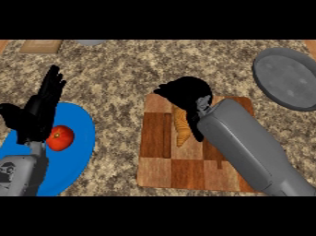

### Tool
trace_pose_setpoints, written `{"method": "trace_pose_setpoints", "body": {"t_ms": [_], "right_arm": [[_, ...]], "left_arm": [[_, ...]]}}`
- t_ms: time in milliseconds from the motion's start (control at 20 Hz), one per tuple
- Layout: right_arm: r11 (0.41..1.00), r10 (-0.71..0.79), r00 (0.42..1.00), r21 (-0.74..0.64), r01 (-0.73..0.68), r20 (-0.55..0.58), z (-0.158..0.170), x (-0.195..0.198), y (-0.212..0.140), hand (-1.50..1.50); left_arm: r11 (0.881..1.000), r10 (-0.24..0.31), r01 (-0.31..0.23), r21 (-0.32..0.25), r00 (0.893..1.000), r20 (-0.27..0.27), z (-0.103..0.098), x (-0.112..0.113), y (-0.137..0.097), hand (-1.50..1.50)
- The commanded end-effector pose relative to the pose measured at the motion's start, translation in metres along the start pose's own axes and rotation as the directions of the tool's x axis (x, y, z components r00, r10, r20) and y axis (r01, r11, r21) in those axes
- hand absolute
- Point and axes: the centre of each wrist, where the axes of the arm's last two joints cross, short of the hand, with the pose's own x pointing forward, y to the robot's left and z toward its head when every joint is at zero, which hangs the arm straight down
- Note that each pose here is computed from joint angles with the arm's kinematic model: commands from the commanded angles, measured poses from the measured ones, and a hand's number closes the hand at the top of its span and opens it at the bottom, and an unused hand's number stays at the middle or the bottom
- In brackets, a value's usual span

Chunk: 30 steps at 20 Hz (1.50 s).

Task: Pick the croissant from the cutting board and place it in the pan

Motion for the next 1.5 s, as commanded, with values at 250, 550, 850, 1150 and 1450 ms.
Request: {"method": "trace_pose_setpoints", "body": {"t_ms": [250, 550, 850, 1150, 1450], "right_arm": [[0.998, 0.025, 0.999, 0.063, -0.023, -0.028, -0.027, -0.014, 0.01, -1.5], [0.996, 0.065, 0.996, 0.061, -0.061, -0.063, -0.03, -0.008, 0.035, -1.5], [0.991, 0.069, 0.995, 0.118, -0.06, -0.068, -0.045, -0.009, 0.048, -1.5], [0.982, 0.072, 0.997, 0.177, -0.067, -0.025, -0.056, -0.011, 0.057, 1.5], [0.981, 0.119, 0.988, 0.143, -0.132, 0.095, -0.045, -0.018, 0.055, 1.5]], "left_arm": [[1.0, 0.005, -0.004, -0.007, 1.0, 0.018, 0.001, -0.017, 0.004, 0.0], [1.0, 0.014, -0.014, 0.012, 1.0, 0.007, 0.012, 0.003, -0.01, 0.0], [1.0, 0.016, -0.016, -0.013, 1.0, 0.009, 0.001, 0.005, 0.016, 0.0], [1.0, 0.003, -0.003, -0.011, 1.0, 0.008, 0.004, 0.014, -0.01, 0.0], [1.0, -0.014, 0.014, 0.007, 1.0, -0.018, -0.003, -0.005, 0.007, 0.0]]}}
